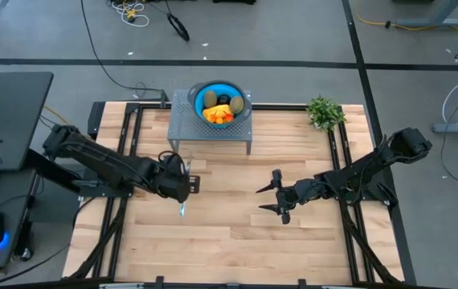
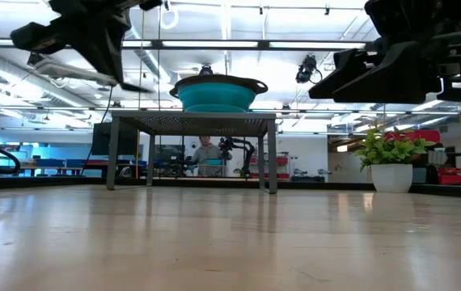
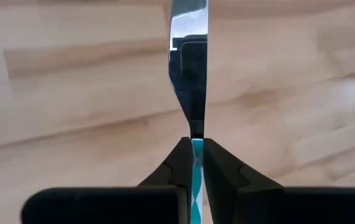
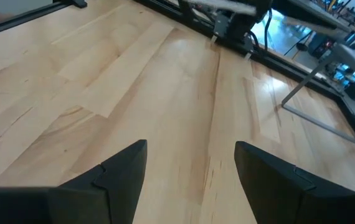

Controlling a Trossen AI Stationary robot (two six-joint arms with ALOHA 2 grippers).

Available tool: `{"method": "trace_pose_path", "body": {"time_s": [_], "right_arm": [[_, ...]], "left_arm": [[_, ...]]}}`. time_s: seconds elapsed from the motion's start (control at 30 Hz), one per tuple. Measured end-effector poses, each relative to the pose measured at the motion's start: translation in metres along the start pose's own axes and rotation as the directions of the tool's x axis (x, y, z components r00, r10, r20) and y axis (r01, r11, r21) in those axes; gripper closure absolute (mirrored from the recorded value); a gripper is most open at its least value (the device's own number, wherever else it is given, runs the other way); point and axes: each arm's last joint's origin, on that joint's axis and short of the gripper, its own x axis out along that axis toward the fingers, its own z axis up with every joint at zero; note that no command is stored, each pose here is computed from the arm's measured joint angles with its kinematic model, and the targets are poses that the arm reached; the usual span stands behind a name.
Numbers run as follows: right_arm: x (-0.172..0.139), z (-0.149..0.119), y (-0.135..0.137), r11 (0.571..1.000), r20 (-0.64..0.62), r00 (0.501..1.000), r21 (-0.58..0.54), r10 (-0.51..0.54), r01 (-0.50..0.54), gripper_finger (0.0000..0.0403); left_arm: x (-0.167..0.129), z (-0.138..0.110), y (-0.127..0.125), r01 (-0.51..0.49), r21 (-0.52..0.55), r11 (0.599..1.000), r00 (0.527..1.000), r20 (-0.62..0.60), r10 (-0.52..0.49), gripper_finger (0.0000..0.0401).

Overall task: Pick & Place Fruit
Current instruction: Put the blue knife on the shelf

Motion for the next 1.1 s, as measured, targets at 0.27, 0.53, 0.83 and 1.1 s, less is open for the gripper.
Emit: {"method": "trace_pose_path", "body": {"time_s": [0.27,0.53,0.83,1.1], "right_arm": [[0.0,-0.001,0.0,0.998,-0.013,1.0,0.055,0.004,-0.003,0.0149],[0.0,-0.001,0.001,0.995,-0.012,1.0,0.1,0.005,-0.004,0.0149],[-0.001,-0.004,0.007,0.99,-0.048,0.998,0.141,0.035,-0.028,0.0149],[-0.003,-0.009,0.012,0.982,-0.104,0.993,0.182,0.064,-0.044,0.0149]], "left_arm": [[-0.018,0.028,0.007,0.06,0.025,0.998,0.992,0.109,-0.063,0.0375],[-0.026,0.078,0.019,0.05,0.026,0.998,0.986,0.158,-0.053,0.0374],[-0.027,0.134,0.037,0.03,-0.002,1.0,0.99,0.138,-0.03,0.0374],[-0.05,0.178,0.017,0.031,0.081,0.996,0.975,0.218,-0.048,0.0373]]}}
